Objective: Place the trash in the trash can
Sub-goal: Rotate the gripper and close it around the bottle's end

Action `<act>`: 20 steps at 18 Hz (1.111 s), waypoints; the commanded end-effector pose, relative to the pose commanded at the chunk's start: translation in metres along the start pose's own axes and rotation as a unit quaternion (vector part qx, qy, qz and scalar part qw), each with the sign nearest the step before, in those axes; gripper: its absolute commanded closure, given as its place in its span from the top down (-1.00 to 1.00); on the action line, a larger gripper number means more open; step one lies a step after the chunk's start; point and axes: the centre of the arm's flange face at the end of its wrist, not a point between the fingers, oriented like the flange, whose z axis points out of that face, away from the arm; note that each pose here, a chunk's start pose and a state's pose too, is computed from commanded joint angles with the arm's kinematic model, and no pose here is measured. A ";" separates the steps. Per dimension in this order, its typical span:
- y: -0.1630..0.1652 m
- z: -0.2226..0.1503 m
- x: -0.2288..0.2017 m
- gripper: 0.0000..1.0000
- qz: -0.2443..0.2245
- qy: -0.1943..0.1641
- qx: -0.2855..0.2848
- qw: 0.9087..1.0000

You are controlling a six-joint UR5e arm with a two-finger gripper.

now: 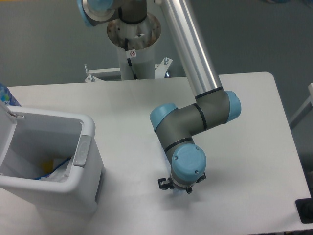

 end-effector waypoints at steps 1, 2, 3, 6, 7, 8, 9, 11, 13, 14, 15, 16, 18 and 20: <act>0.000 -0.002 0.000 0.10 -0.001 0.007 0.003 1.000; -0.001 -0.006 0.000 0.10 -0.001 0.011 0.008 1.000; -0.002 -0.011 -0.001 0.10 -0.001 0.013 0.014 1.000; -0.008 -0.024 -0.004 0.10 -0.004 0.014 0.047 0.999; -0.009 -0.031 -0.003 0.10 -0.003 0.015 0.062 0.998; -0.012 -0.037 -0.004 0.10 -0.003 0.017 0.077 0.997; -0.014 -0.043 -0.004 0.10 -0.005 0.020 0.088 0.996; -0.017 -0.058 -0.012 0.10 -0.011 0.028 0.104 0.994; -0.019 -0.079 -0.010 0.10 -0.011 0.041 0.124 0.991; -0.019 -0.090 -0.012 0.10 -0.012 0.049 0.135 0.990; -0.016 -0.105 -0.015 0.10 -0.013 0.060 0.149 0.987; -0.013 -0.118 -0.016 0.10 -0.012 0.075 0.161 0.984; -0.006 -0.149 -0.017 0.10 -0.008 0.109 0.192 0.975; 0.002 -0.179 -0.016 0.10 -0.001 0.132 0.221 0.966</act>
